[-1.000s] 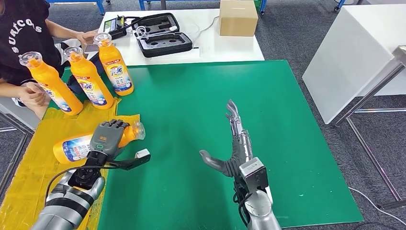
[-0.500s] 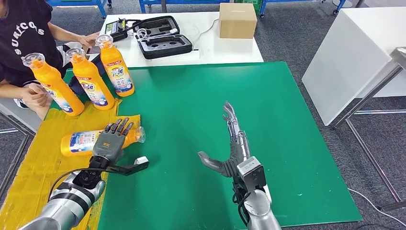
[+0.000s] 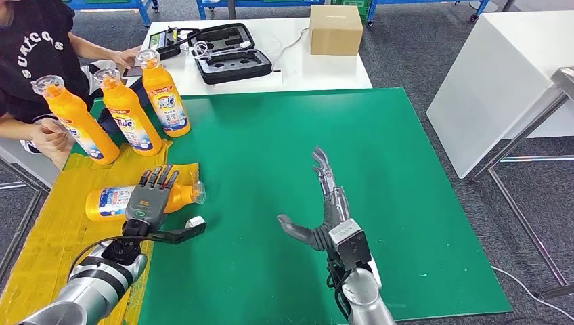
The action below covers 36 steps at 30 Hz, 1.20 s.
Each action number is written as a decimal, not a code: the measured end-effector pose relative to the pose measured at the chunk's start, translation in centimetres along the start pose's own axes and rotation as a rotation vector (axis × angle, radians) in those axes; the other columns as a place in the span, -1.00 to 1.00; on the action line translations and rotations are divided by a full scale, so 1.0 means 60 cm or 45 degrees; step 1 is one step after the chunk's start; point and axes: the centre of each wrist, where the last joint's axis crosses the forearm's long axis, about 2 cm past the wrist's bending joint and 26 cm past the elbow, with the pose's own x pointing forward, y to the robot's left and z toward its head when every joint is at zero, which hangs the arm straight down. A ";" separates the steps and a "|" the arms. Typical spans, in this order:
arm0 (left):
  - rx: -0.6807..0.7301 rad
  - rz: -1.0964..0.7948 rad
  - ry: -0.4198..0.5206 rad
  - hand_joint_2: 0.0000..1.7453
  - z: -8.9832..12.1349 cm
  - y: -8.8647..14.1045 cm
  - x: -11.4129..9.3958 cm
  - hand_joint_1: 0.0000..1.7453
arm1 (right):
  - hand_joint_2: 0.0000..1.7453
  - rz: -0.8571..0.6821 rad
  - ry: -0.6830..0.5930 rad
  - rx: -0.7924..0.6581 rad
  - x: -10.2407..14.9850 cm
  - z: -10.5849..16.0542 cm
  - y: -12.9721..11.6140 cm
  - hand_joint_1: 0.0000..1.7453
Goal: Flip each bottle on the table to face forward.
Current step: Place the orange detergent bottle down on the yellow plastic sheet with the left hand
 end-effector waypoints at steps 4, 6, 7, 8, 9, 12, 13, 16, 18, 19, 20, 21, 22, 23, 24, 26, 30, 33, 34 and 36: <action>0.009 0.132 -0.083 1.00 0.001 0.005 0.009 -1.00 | 1.00 0.013 0.021 0.004 -0.002 0.002 -0.002 -1.00; 0.017 0.290 -0.144 1.00 0.007 0.010 0.023 -1.00 | 1.00 0.020 0.029 0.006 -0.002 0.004 -0.002 -1.00; 0.021 0.392 -0.181 1.00 0.014 0.012 0.033 -1.00 | 1.00 0.022 0.034 0.006 -0.003 0.006 -0.003 -1.00; 0.032 0.499 -0.220 1.00 0.024 0.015 0.044 -1.00 | 1.00 0.022 0.039 0.007 -0.003 0.009 -0.003 -1.00; 0.045 0.609 -0.258 1.00 0.036 0.017 0.055 -1.00 | 1.00 0.022 0.045 0.007 -0.004 0.011 -0.003 -1.00; 0.123 0.952 -0.361 1.00 0.079 0.032 0.085 -1.00 | 1.00 0.024 0.063 0.005 -0.005 0.022 -0.008 -1.00; 0.160 1.067 -0.389 1.00 0.093 0.039 0.093 -1.00 | 1.00 0.027 0.068 0.001 -0.005 0.025 -0.010 -1.00; 0.301 1.349 -0.455 1.00 0.128 0.065 0.105 -1.00 | 1.00 0.043 0.073 -0.014 -0.003 0.033 -0.017 -1.00; 0.429 1.470 -0.459 1.00 0.143 0.090 0.104 -1.00 | 1.00 0.061 0.064 -0.037 0.001 0.037 -0.023 -1.00; 0.493 1.516 -0.441 1.00 0.149 0.102 0.103 -1.00 | 1.00 0.072 0.057 -0.050 0.004 0.038 -0.026 -1.00; 0.558 1.554 -0.420 1.00 0.153 0.115 0.101 -1.00 | 1.00 0.081 0.049 -0.063 0.007 0.040 -0.028 -1.00; 0.611 1.582 -0.398 1.00 0.156 0.127 0.097 -1.00 | 1.00 0.087 0.042 -0.073 0.009 0.040 -0.030 -1.00; 0.656 1.598 -0.382 1.00 0.158 0.137 0.093 -1.00 | 1.00 0.092 0.037 -0.080 0.012 0.041 -0.032 -1.00; 0.691 1.605 -0.371 1.00 0.160 0.145 0.090 -1.00 | 1.00 0.094 0.032 -0.086 0.014 0.042 -0.033 -1.00; 0.717 1.613 -0.364 1.00 0.162 0.151 0.087 -1.00 | 1.00 0.096 0.028 -0.090 0.016 0.042 -0.034 -1.00; 0.754 1.685 -0.344 1.00 0.166 0.160 0.083 -1.00 | 1.00 0.104 0.022 -0.097 0.019 0.044 -0.036 -1.00; 0.755 1.984 -0.285 1.00 0.171 0.175 0.077 -1.00 | 1.00 0.159 0.011 -0.120 0.028 0.050 -0.038 -1.00; 0.709 2.061 -0.251 1.00 0.176 0.177 0.076 -1.00 | 1.00 0.182 0.014 -0.132 0.035 0.054 -0.040 -1.00; 0.701 2.074 -0.241 1.00 0.178 0.177 0.076 -1.00 | 1.00 0.185 0.015 -0.135 0.037 0.055 -0.040 -1.00; 0.692 2.095 -0.225 1.00 0.181 0.176 0.077 -1.00 | 1.00 0.187 0.017 -0.141 0.039 0.057 -0.041 -1.00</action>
